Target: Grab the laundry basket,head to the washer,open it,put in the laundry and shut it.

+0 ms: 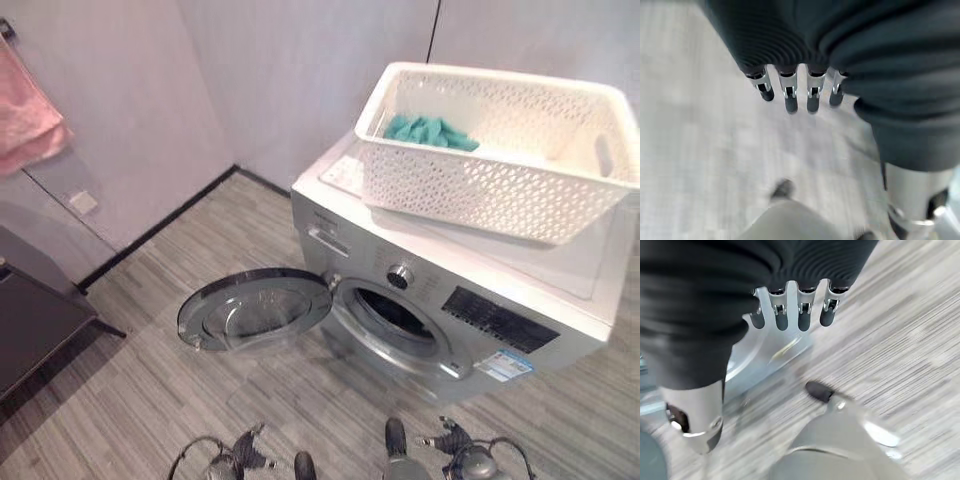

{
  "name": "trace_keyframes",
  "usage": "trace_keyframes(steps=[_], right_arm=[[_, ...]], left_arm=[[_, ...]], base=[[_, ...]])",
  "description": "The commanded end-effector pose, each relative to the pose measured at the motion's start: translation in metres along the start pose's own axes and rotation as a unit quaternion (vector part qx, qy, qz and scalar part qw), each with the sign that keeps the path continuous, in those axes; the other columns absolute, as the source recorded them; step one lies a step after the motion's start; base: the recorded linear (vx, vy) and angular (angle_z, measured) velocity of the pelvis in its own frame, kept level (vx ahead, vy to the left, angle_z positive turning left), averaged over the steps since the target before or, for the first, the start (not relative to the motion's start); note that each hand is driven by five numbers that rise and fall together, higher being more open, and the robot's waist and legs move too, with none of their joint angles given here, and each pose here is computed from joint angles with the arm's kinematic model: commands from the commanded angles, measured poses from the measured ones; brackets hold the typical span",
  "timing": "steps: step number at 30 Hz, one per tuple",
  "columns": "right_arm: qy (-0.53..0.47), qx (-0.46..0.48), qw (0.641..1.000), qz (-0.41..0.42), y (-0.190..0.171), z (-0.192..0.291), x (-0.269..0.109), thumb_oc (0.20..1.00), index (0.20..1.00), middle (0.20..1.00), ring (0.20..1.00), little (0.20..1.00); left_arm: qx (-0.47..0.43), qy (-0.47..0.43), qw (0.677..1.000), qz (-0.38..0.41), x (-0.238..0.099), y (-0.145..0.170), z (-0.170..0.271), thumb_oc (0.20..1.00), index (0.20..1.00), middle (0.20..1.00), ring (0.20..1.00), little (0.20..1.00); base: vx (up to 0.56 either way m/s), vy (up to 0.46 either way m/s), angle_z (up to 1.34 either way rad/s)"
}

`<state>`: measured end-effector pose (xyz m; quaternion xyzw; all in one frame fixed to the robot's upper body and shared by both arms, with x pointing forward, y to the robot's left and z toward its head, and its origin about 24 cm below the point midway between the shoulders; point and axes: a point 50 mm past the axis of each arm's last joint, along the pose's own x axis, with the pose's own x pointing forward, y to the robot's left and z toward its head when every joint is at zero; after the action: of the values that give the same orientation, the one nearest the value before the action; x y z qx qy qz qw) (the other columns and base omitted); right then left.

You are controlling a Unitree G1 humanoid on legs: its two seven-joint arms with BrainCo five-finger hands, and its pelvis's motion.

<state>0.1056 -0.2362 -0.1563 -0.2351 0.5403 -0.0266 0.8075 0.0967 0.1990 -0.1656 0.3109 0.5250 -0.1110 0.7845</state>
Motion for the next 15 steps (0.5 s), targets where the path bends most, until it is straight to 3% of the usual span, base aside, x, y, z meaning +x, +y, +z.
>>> trace_keyframes(steps=[1, 4, 15], right_arm=[[0.018, 0.007, 1.0, -0.02, -0.007, 0.005, 0.003, 1.0, 1.0, 1.0, 1.0, 1.0], [0.051, 0.016, 0.999, -0.002, 0.001, -0.017, -0.001, 1.0, 1.0, 1.0, 1.0, 1.0], [0.074, 0.045, 0.996, 0.012, 0.007, -0.034, -0.005, 1.0, 1.0, 1.0, 1.0, 1.0]], left_arm=[[-0.037, 0.014, 0.998, 0.039, 0.003, 0.012, 0.006, 1.0, 1.0, 1.0, 1.0, 1.0], [-0.078, 0.051, 0.995, 0.024, 0.0, 0.007, -0.016, 1.0, 1.0, 1.0, 1.0, 1.0], [-0.063, 0.076, 0.995, 0.007, -0.006, 0.0, -0.037, 1.0, 1.0, 1.0, 1.0, 1.0]], base=[[0.05, -0.078, 0.03], [0.11, -0.087, 0.01], [0.02, -0.052, 0.0]])
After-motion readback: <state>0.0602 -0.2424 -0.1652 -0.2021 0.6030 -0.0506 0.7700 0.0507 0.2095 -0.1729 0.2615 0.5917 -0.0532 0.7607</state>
